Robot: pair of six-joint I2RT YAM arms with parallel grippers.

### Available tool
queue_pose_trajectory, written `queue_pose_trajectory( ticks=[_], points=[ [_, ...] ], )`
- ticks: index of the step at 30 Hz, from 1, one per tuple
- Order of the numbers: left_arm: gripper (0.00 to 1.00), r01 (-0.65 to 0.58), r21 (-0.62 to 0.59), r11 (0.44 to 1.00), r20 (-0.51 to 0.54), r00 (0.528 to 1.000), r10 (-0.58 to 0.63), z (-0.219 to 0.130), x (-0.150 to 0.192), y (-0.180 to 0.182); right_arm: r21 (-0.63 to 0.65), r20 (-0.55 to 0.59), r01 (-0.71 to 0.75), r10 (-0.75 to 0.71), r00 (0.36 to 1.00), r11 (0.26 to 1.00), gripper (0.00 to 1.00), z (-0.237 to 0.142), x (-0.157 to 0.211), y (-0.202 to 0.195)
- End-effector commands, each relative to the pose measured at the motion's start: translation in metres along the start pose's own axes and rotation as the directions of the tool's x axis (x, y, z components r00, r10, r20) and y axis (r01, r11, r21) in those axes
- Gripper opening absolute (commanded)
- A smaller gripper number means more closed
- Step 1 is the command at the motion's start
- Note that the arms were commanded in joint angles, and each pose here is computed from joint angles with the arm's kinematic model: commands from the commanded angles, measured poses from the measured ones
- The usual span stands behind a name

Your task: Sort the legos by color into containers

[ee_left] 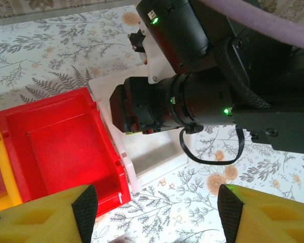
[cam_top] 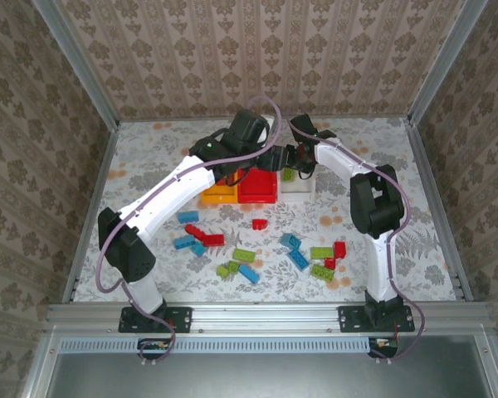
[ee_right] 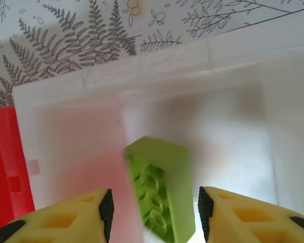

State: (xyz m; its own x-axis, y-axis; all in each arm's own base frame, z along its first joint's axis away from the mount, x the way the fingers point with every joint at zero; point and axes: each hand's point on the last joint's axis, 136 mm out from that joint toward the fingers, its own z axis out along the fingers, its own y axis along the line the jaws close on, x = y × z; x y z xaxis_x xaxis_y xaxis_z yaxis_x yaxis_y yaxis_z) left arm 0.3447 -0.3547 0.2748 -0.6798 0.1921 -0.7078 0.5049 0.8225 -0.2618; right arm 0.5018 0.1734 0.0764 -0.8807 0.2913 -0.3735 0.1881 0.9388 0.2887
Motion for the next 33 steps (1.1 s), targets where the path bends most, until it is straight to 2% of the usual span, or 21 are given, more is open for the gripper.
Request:
queue_pose_trajectory(
  ticks=[1, 6, 9, 12, 14, 17, 18, 22, 25, 27, 28, 33],
  points=[
    [0.67, -0.029, -0.039, 0.999, 0.006, 1.000, 0.029, -0.018, 0.006, 0.009, -0.017, 0.024, -0.014, 0.014, 1.000, 1.000, 0.53, -0.022, -0.008, 0.005],
    [0.67, 0.000, -0.118, 0.993, -0.007, 1.000, -0.001, -0.035, 0.022, 0.029, -0.041, 0.075, -0.005, 0.008, 0.997, 0.999, 0.54, -0.054, -0.016, 0.012],
    [0.66, 0.080, -0.233, 0.969, -0.033, 0.995, -0.090, -0.053, 0.042, 0.063, -0.068, 0.136, 0.023, -0.014, 0.991, 0.997, 0.54, -0.082, -0.018, 0.020],
    [0.66, 0.221, -0.379, 0.898, -0.061, 0.963, -0.263, -0.075, 0.078, 0.114, -0.129, 0.238, 0.158, -0.125, 0.963, 0.979, 0.56, -0.115, -0.008, 0.046],
    [0.66, 0.340, -0.448, 0.827, -0.073, 0.908, -0.413, -0.084, 0.108, 0.147, -0.188, 0.329, 0.319, -0.247, 0.912, 0.929, 0.59, -0.135, 0.011, 0.079],
    [0.65, 0.523, -0.504, 0.688, -0.063, 0.772, -0.633, -0.088, 0.150, 0.183, -0.309, 0.455, 0.573, -0.411, 0.790, 0.759, 0.67, -0.157, 0.071, 0.133],
    [0.65, 0.591, -0.527, 0.611, -0.028, 0.706, -0.708, -0.091, 0.159, 0.201, -0.336, 0.492, 0.642, -0.453, 0.744, 0.689, 0.72, -0.162, 0.097, 0.149],
    [0.65, 0.772, -0.513, 0.374, 0.089, 0.482, -0.872, -0.081, 0.173, 0.235, -0.424, 0.548, 0.746, -0.511, 0.663, 0.513, 0.76, -0.169, 0.161, 0.181],
    [0.66, 0.860, -0.475, 0.187, 0.143, 0.286, -0.948, -0.064, 0.182, 0.253, -0.431, 0.582, 0.784, -0.526, 0.620, 0.447, 0.79, -0.173, 0.183, 0.194],
    [0.67, 0.882, -0.463, 0.092, 0.156, 0.183, -0.971, -0.051, 0.188, 0.259, -0.448, 0.578, 0.788, -0.536, 0.616, 0.422, 0.80, -0.173, 0.191, 0.201],
    [0.68, 0.885, -0.463, 0.047, 0.166, 0.139, -0.976, -0.046, 0.192, 0.262, -0.449, 0.578, 0.792, -0.542, 0.611, 0.414, 0.80, -0.173, 0.194, 0.202],
    [0.70, 0.885, -0.451, -0.113, 0.210, -0.017, -0.977, -0.025, 0.206, 0.274, -0.450, 0.573, 0.795, -0.551, 0.607, 0.407, 0.81, -0.173, 0.196, 0.203]
  ],
)
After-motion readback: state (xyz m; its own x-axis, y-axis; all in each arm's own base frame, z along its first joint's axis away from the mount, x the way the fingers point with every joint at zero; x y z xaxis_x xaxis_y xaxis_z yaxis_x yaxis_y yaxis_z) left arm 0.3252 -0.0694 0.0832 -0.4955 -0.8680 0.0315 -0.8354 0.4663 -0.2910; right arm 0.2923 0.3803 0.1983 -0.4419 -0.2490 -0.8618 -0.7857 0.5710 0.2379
